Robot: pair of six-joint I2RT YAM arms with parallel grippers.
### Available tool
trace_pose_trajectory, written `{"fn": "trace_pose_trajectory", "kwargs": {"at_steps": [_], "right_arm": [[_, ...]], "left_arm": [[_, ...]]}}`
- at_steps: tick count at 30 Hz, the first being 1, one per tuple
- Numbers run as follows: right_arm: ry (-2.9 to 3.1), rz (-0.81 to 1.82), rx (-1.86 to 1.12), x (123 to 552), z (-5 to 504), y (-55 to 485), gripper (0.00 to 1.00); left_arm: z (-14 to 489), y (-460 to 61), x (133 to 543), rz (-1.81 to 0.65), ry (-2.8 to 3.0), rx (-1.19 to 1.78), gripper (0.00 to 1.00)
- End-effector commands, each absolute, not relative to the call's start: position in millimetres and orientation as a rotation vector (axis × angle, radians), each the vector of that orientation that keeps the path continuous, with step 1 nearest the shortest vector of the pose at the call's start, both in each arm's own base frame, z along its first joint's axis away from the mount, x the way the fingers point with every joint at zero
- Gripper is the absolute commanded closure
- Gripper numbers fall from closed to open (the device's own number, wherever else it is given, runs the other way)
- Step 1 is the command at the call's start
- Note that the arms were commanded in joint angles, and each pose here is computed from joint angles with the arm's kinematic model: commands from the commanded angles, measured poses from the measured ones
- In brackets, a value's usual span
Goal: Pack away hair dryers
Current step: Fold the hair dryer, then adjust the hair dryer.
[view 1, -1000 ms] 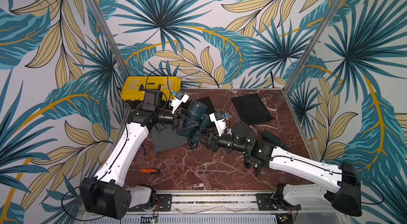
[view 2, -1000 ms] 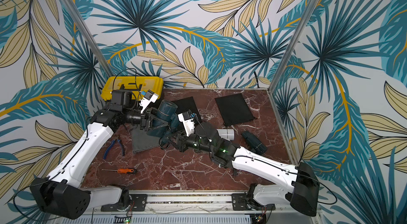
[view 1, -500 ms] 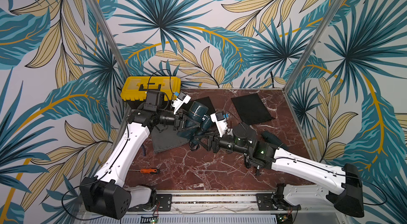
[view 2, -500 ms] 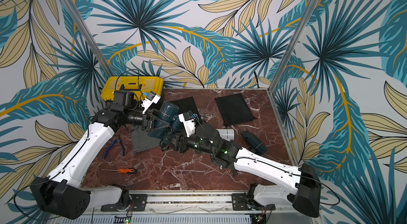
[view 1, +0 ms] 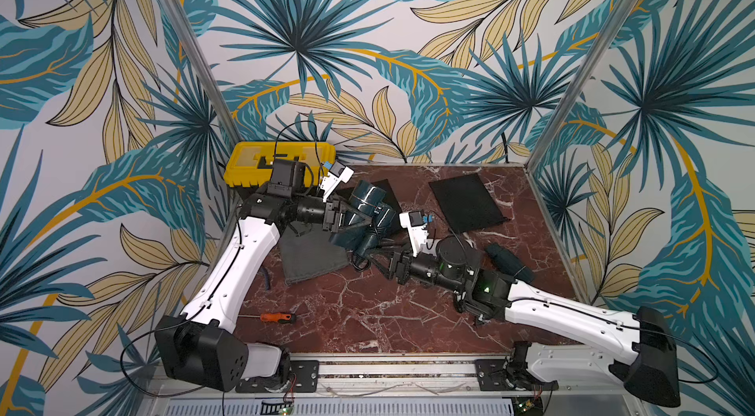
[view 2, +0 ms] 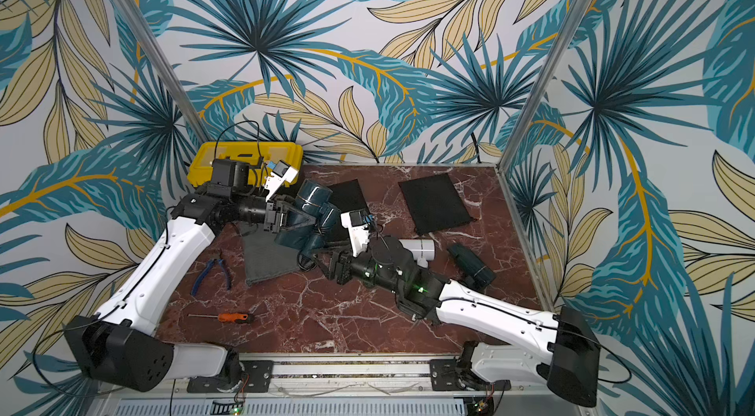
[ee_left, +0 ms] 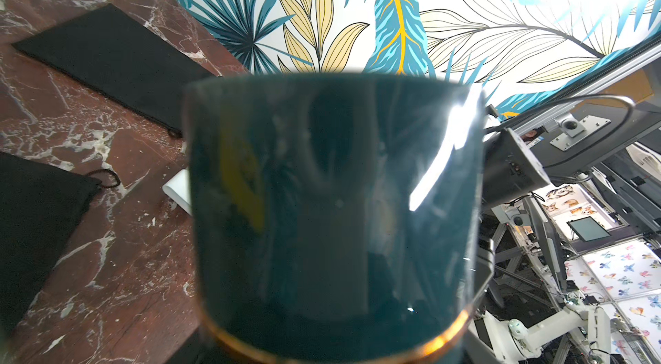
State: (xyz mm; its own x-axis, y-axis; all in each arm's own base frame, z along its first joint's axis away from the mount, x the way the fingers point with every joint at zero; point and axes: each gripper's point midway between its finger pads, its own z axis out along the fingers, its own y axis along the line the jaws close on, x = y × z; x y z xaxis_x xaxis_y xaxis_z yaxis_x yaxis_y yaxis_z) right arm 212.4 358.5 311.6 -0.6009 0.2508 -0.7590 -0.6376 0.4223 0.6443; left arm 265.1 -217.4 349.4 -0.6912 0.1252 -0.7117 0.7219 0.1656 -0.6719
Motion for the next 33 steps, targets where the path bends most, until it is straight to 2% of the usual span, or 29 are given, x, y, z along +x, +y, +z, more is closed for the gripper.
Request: {"fn": "trace_pose_trajectory", "kwargs": {"at_steps": [1, 13, 17, 22, 24, 27, 28, 30, 33], "right_arm": [[1.746, 1.33, -0.261, 219.6, 322.2, 358.7, 0.43], [1.659, 1.433, -0.206, 228.7, 327.2, 377.1, 0.46], [1.67, 1.434, -0.184, 229.9, 317.8, 377.1, 0.53], [1.691, 1.424, -0.189, 227.9, 313.4, 376.0, 0.72], [1.692, 1.416, -0.193, 228.5, 313.2, 376.5, 0.85], [1.69, 1.404, -0.202, 229.5, 314.4, 377.2, 0.95], [1.69, 1.397, -0.21, 229.3, 315.0, 378.0, 1.0], [1.697, 1.377, -0.219, 230.3, 316.8, 377.3, 1.0], [1.704, 1.341, -0.226, 230.7, 317.7, 372.8, 1.0]], "left_arm": [[377.0, -217.7, 262.9, -1.58, 1.866, 0.837, 1.0], [379.3, -219.6, 270.6, -1.619, 1.876, 0.816, 1.0], [380.5, -219.8, 272.5, -1.622, 1.874, 0.814, 1.0], [381.9, -219.3, 272.8, -1.629, 1.872, 0.811, 1.0], [381.6, -219.6, 272.4, -1.633, 1.871, 0.813, 1.0], [378.5, -219.9, 273.3, -1.646, 1.879, 0.808, 1.0], [377.7, -219.8, 273.0, -1.645, 1.879, 0.808, 0.81], [374.6, -218.9, 273.5, -1.634, 1.885, 0.803, 0.34], [370.0, -216.8, 277.0, -1.593, 1.901, 0.788, 0.12]]}}
